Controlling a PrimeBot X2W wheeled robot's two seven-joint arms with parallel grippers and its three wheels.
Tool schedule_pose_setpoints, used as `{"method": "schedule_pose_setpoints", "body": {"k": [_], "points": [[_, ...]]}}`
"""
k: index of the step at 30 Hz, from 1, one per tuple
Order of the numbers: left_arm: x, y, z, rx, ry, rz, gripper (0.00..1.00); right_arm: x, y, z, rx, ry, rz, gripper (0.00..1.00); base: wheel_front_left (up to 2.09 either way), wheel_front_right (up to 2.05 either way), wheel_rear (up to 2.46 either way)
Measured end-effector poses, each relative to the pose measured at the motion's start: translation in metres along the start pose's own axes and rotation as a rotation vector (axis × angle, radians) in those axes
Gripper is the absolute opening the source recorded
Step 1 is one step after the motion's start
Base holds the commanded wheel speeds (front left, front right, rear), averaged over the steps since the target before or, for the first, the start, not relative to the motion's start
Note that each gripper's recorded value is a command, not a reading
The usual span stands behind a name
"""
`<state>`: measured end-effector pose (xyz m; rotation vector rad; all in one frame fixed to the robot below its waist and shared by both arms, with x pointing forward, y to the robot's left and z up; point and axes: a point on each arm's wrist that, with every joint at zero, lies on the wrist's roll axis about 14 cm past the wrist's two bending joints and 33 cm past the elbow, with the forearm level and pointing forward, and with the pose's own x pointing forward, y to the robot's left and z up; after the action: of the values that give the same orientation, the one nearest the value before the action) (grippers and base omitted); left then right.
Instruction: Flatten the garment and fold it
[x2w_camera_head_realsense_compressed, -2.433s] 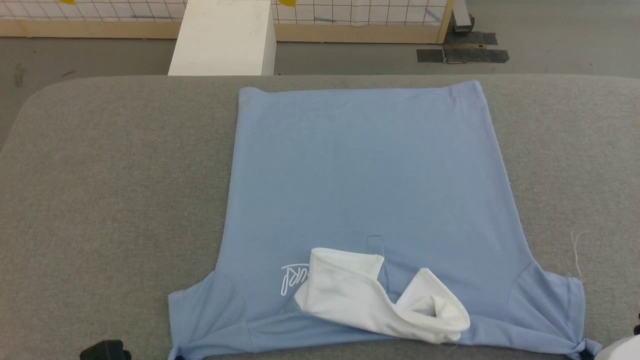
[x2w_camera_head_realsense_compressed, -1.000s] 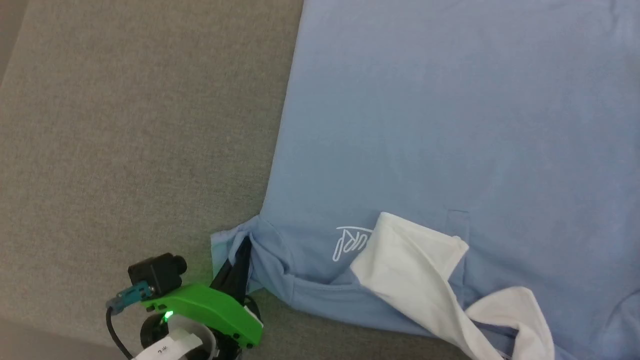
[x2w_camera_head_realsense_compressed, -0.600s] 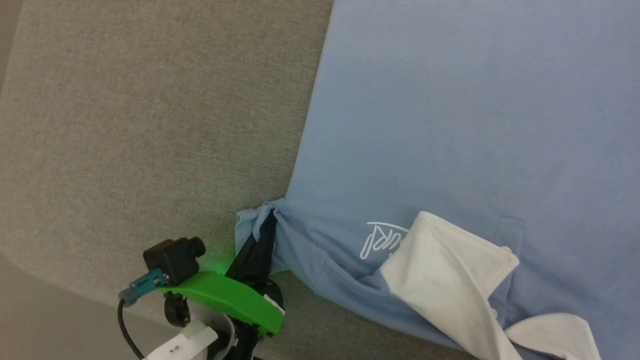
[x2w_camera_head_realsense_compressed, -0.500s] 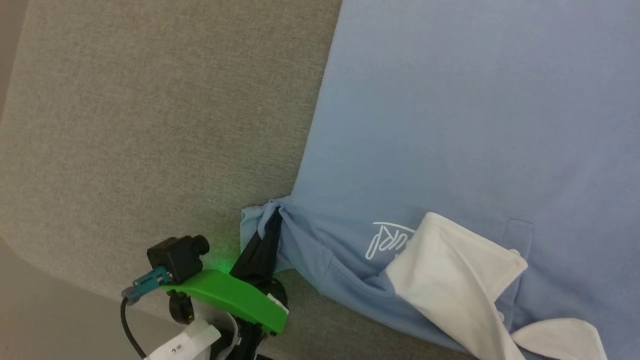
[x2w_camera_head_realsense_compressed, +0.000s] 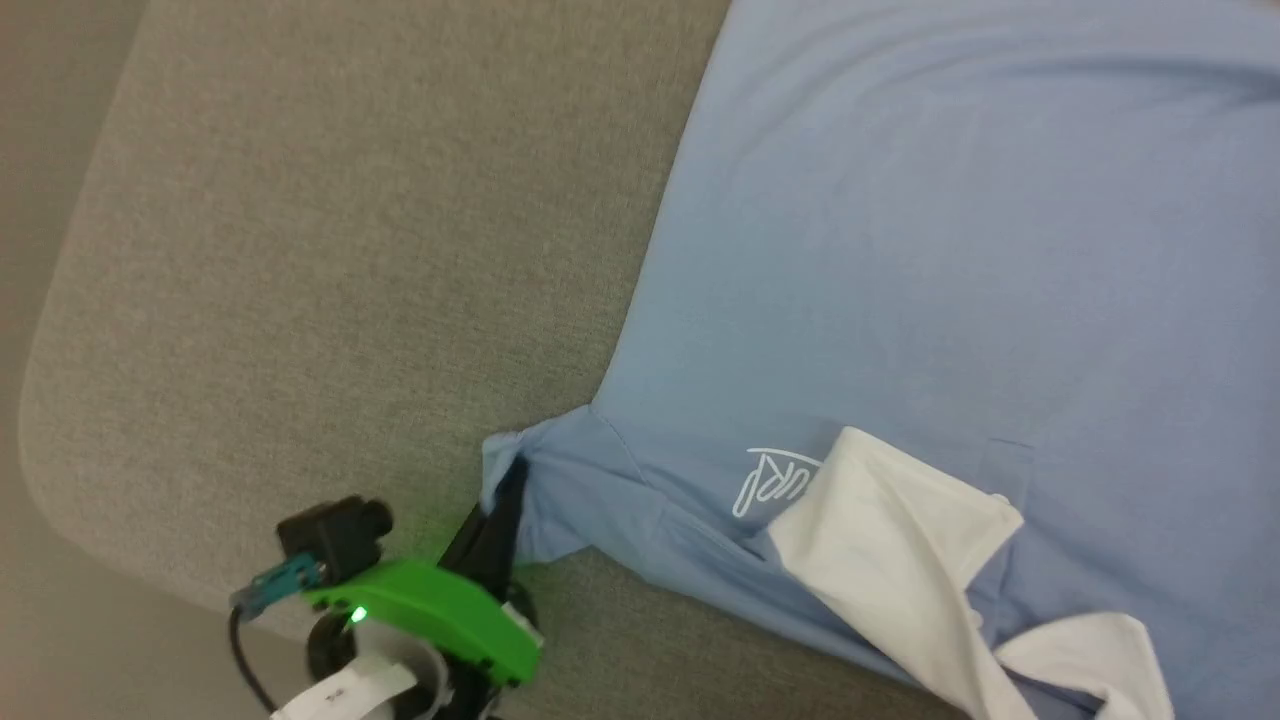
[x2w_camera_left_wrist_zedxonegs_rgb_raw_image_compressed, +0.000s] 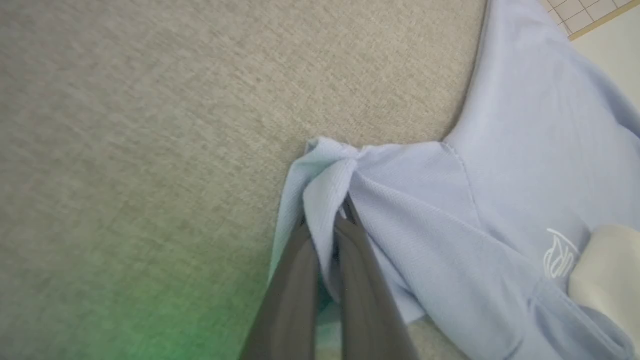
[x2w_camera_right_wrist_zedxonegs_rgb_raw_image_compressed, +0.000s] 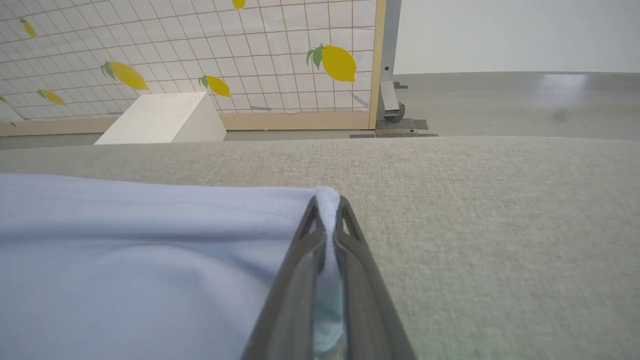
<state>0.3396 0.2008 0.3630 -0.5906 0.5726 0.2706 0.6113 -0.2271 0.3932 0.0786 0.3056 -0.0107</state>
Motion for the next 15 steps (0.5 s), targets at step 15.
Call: {"method": "schedule_pose_setpoints", "body": {"k": [15], "points": [[-0.045,-0.004,-0.003,0.047,0.048,-0.058,0.0,-0.203,-0.1,-0.046,0.103,0.179,-0.325,0.0,0.0,0.0,0.0]]}}
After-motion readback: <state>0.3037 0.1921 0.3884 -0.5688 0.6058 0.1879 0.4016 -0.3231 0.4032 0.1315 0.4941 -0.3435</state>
